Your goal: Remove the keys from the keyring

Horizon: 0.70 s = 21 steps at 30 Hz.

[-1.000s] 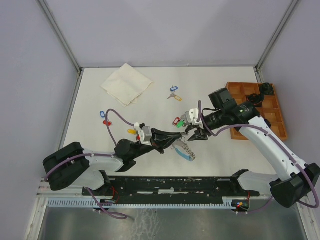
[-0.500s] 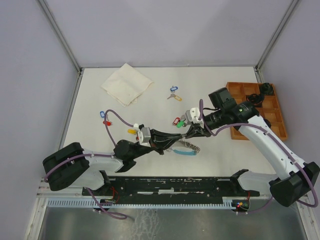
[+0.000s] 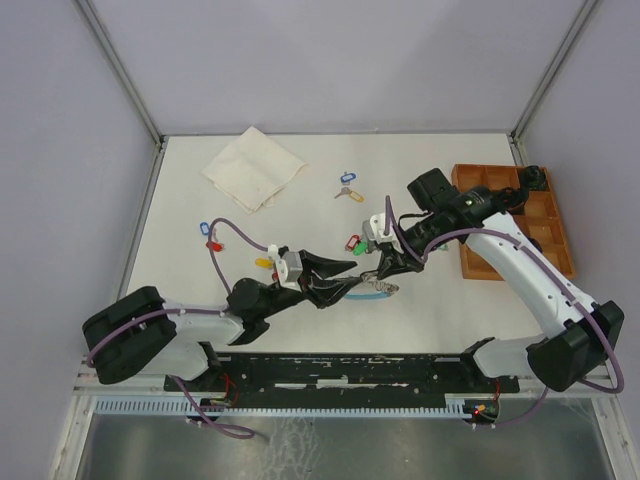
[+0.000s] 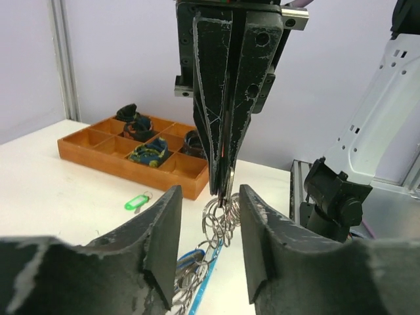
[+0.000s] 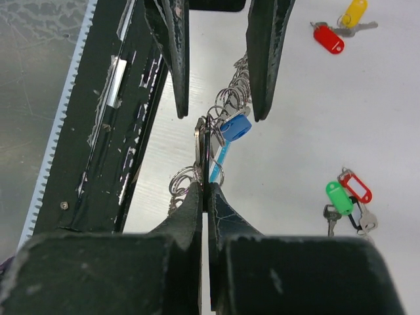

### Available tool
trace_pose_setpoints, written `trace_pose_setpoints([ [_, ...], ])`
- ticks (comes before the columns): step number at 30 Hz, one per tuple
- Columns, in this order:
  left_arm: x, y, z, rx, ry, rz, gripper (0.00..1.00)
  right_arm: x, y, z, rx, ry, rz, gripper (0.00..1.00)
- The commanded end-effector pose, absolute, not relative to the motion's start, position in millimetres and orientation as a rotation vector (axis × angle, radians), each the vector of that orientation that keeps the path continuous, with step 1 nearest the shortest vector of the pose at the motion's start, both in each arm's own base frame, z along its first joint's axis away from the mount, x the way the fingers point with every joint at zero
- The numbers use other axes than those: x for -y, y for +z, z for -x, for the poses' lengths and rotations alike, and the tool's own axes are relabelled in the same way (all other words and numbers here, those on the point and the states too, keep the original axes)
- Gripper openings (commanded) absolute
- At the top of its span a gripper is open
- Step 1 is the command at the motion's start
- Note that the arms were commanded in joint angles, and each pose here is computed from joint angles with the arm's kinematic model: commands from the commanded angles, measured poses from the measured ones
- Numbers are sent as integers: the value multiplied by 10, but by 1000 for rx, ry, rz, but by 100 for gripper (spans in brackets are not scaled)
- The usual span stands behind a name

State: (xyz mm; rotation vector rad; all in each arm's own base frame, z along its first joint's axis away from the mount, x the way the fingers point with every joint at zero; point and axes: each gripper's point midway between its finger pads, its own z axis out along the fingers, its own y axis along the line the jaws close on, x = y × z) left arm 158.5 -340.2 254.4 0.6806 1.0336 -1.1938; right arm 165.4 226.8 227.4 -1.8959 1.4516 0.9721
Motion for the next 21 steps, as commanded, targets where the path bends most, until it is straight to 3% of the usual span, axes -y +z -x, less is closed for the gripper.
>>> trace_pose_setpoints([
  [1, 3308, 2581, -1617, -1062, -1178, -650, 51, -2215, 2349, -1706, -1477, 907, 1908, 1],
  [17, 3208, 2459, -1579, -1337, -1168, -707, 76, -2152, 2287, -1812, -1593, 802, 1914, 1],
  [21, 3234, 2473, -1543, -1354, -1206, -720, 78, -2182, 2270, -1800, -1603, 819, 1918, 1],
])
